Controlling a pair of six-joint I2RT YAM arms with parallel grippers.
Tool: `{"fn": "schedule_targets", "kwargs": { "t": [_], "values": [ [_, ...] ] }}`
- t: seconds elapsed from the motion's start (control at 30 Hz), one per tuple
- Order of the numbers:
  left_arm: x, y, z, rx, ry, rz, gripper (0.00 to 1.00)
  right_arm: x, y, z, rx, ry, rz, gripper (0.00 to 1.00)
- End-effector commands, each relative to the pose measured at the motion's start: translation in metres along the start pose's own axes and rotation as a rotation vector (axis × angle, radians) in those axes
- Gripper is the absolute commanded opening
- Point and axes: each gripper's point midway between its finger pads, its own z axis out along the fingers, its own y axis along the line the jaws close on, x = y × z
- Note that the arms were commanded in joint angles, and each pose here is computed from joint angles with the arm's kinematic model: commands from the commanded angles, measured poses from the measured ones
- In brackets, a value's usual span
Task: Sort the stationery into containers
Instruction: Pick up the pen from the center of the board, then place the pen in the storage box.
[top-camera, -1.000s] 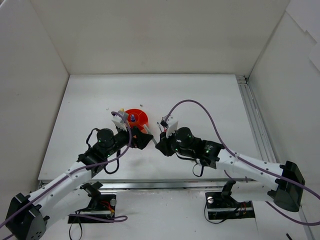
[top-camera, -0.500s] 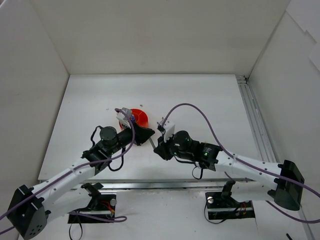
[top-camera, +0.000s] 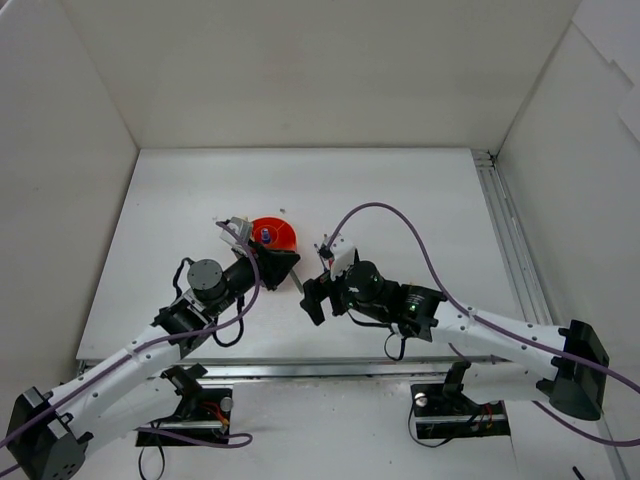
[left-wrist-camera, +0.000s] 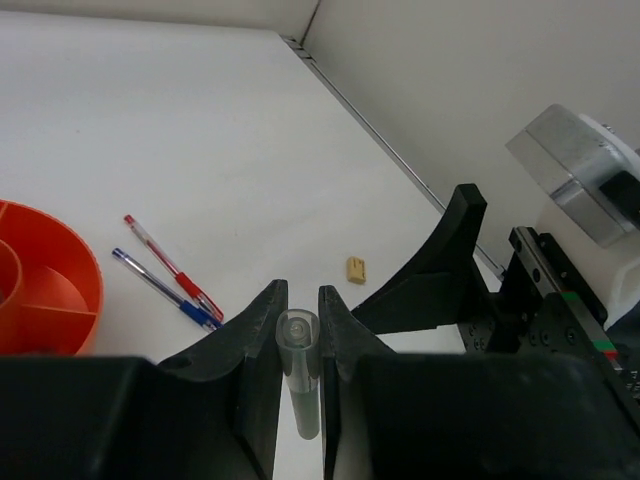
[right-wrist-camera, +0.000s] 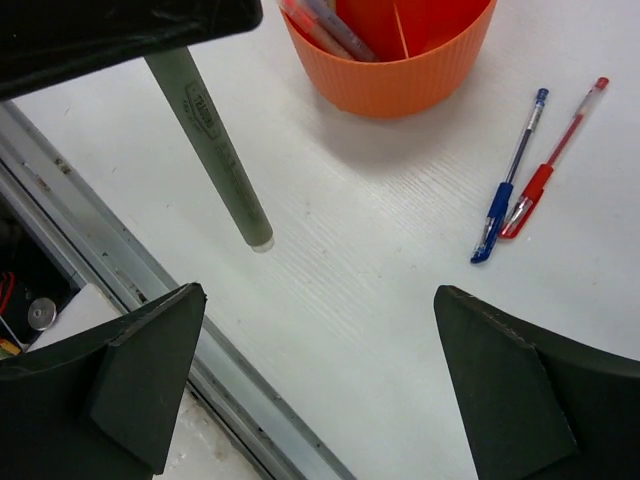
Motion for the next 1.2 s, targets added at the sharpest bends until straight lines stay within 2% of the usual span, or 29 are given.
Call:
{"fn": "schedule_targets", "kwargs": {
  "t": [0.0,0.3,0.6,0.73,0.9,1.03,1.17],
  "values": [
    [-0.031,0.007,-0.002,-0.063,-0.109,0.077,0.00,-0.042,-0.002,-0.004,0.044,-0.103,0.023,0.98],
    [-0.050,0.059,0.003,-0.306,-0.222,0.269,0.00,-0.041,-0.026,-0.016,0.163,-0.117,0.004,0.98],
    [-0.056,0.080,0.018,-0.391,-0.264,0.384,0.00,-0.040,-0.066,-0.046,0.363,-0.120,-0.018,0.98],
    [-0.058,0.081,0.015,-0.363,-0.360,0.437,0.00,-0.039,-0.072,-0.055,0.399,-0.136,0.001,0.98],
    [-0.050,0.092,0.026,-0.396,-0.337,0.486,0.00,-0.039,-0.077,-0.059,0.421,-0.141,-0.001,0.98],
    [-0.051,0.092,0.026,-0.380,-0.399,0.482,0.00,-0.038,-0.078,-0.059,0.423,-0.136,-0.005,0.98],
    [-0.048,0.088,0.030,-0.345,-0.407,0.483,0.00,-0.038,-0.077,-0.059,0.421,-0.132,-0.006,0.98]
  ]
}}
